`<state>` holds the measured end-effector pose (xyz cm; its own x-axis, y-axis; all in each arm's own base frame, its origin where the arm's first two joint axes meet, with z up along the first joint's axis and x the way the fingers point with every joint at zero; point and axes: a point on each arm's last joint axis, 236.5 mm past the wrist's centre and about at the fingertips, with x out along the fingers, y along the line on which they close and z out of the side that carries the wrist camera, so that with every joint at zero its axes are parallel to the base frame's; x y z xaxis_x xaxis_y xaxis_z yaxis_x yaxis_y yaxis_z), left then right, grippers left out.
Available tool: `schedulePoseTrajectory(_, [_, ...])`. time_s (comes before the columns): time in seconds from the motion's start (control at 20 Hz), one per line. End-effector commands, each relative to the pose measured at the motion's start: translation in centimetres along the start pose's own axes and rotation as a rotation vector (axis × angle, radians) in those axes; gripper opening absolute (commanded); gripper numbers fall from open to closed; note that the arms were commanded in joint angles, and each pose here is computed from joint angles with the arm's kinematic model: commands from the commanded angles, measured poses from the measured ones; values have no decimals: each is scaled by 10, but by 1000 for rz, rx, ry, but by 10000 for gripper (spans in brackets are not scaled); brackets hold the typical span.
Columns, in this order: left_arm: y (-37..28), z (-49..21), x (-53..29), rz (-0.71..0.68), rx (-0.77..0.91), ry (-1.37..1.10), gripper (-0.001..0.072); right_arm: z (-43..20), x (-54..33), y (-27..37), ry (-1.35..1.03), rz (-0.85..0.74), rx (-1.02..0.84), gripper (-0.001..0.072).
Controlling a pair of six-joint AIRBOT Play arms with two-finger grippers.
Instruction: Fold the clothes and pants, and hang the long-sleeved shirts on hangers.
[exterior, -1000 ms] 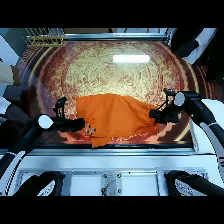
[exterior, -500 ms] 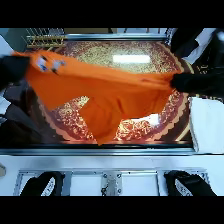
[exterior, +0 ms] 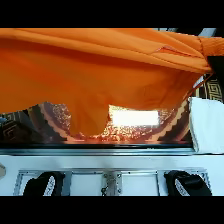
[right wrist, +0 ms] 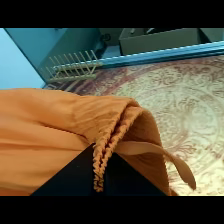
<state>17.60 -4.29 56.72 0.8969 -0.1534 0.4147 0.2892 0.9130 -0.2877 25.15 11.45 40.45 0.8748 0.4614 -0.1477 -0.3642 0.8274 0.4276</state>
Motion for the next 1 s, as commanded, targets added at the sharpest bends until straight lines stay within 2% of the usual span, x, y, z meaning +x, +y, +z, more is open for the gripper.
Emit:
schedulePoseTrajectory(0.0, [-5, 20, 13, -9, 23, -27, 8, -4, -6, 27, 17, 106, 60, 14])
schedulePoseTrajectory(0.2, [35, -31, 76, 38, -10, 159, 8, -49, 17, 10, 233, 50, 231, 13])
schedulePoseTrajectory(0.45, [106, -200, 164, 94, -138, 558, 8, -143, 71, -52, 613, -129, 366, 12])
schedulePoseTrajectory(0.7, [126, -415, 208, 91, -228, 903, 8, -210, 136, -177, 781, -466, 288, 13])
schedulePoseTrajectory(0.85, [137, -504, 212, 116, -269, 1006, 8, -237, 175, -214, 795, -509, 290, 13])
schedulePoseTrajectory(0.95, [141, -539, 209, 126, -278, 1051, 9, -248, 194, -229, 784, -517, 297, 13])
